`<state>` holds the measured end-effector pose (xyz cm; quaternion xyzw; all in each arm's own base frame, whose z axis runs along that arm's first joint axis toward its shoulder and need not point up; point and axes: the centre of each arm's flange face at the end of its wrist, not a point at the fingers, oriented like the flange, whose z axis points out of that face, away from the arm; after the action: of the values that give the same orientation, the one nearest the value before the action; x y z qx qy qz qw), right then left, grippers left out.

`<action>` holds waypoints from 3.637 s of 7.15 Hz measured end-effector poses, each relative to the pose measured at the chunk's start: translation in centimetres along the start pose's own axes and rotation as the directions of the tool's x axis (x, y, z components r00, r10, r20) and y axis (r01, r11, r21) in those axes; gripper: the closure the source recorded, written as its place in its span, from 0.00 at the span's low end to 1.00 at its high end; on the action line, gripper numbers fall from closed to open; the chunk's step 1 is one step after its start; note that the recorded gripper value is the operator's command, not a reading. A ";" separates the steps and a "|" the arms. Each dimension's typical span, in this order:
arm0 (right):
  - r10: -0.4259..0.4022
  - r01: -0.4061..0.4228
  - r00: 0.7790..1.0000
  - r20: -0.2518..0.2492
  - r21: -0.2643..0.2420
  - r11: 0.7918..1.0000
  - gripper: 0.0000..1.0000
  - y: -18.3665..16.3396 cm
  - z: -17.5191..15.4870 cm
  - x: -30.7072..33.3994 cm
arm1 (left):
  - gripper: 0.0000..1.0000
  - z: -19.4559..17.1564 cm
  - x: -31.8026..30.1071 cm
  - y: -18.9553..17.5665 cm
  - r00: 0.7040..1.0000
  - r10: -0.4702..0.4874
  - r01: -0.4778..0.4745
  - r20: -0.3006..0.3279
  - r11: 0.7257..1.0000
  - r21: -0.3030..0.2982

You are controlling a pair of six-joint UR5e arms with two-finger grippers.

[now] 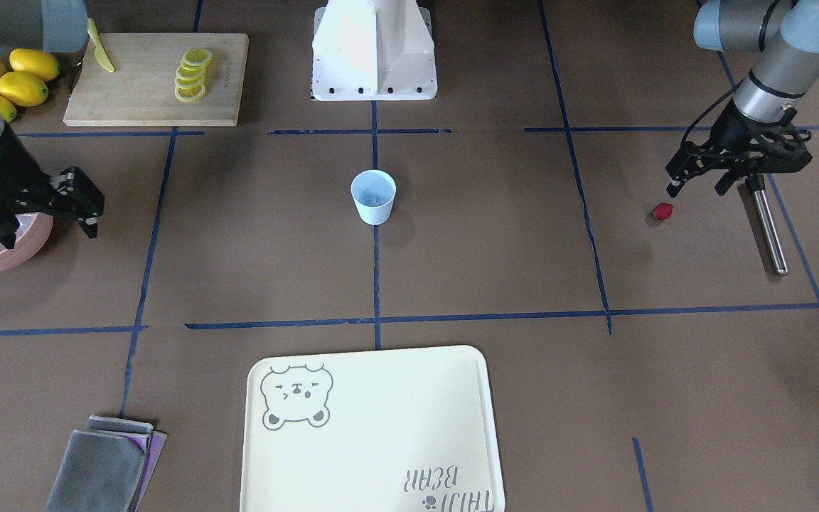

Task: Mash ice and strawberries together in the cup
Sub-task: 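Move the right gripper back toward the pink bowl while the left gripper reaches the strawberry, then grasp the red strawberry with the left gripper, then carry the strawberry with the left gripper over the light-blue cup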

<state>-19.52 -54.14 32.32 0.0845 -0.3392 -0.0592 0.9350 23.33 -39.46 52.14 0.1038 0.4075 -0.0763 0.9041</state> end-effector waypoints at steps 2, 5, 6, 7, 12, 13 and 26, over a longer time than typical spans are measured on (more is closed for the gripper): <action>-0.019 0.019 1.000 0.010 -0.022 1.000 0.01 0.8 -0.1 4.7 | 0.00 3.5 -0.1 1.8 0.999 0.000 0.000 0.047 1.000 0.004; -0.043 0.044 0.998 0.037 -0.034 0.998 0.01 2.2 -0.8 10.6 | 0.00 5.8 -0.5 2.3 0.998 0.004 -0.005 0.058 1.000 0.005; -0.044 0.046 0.998 0.037 -0.035 0.998 0.01 2.5 -0.9 11.6 | 0.06 6.1 -0.3 2.5 0.998 0.008 -0.008 0.056 1.000 0.000; -0.044 0.046 0.998 0.035 -0.036 0.998 0.01 2.6 -0.9 12.0 | 0.10 6.2 -0.2 2.7 0.998 0.010 -0.010 0.055 1.000 -0.003; -0.036 0.037 0.999 0.035 -0.034 0.999 0.01 2.6 -1.1 12.3 | 0.33 6.5 -0.1 3.0 0.998 0.014 -0.013 0.060 1.000 -0.020; -0.035 0.037 0.999 0.036 -0.033 0.999 0.01 2.6 -1.1 12.3 | 0.34 6.5 -0.1 3.0 0.998 0.016 -0.015 0.061 1.000 -0.021; -0.015 0.015 1.000 0.000 -0.041 0.999 0.01 5.0 -1.6 23.2 | 1.00 -5.4 21.9 -3.3 0.997 -0.058 0.060 0.055 0.998 -0.029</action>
<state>-0.49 -52.94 46.57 0.0678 -0.3370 -0.0730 0.9362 33.07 -42.51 31.75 0.0756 0.3868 -0.0995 0.9137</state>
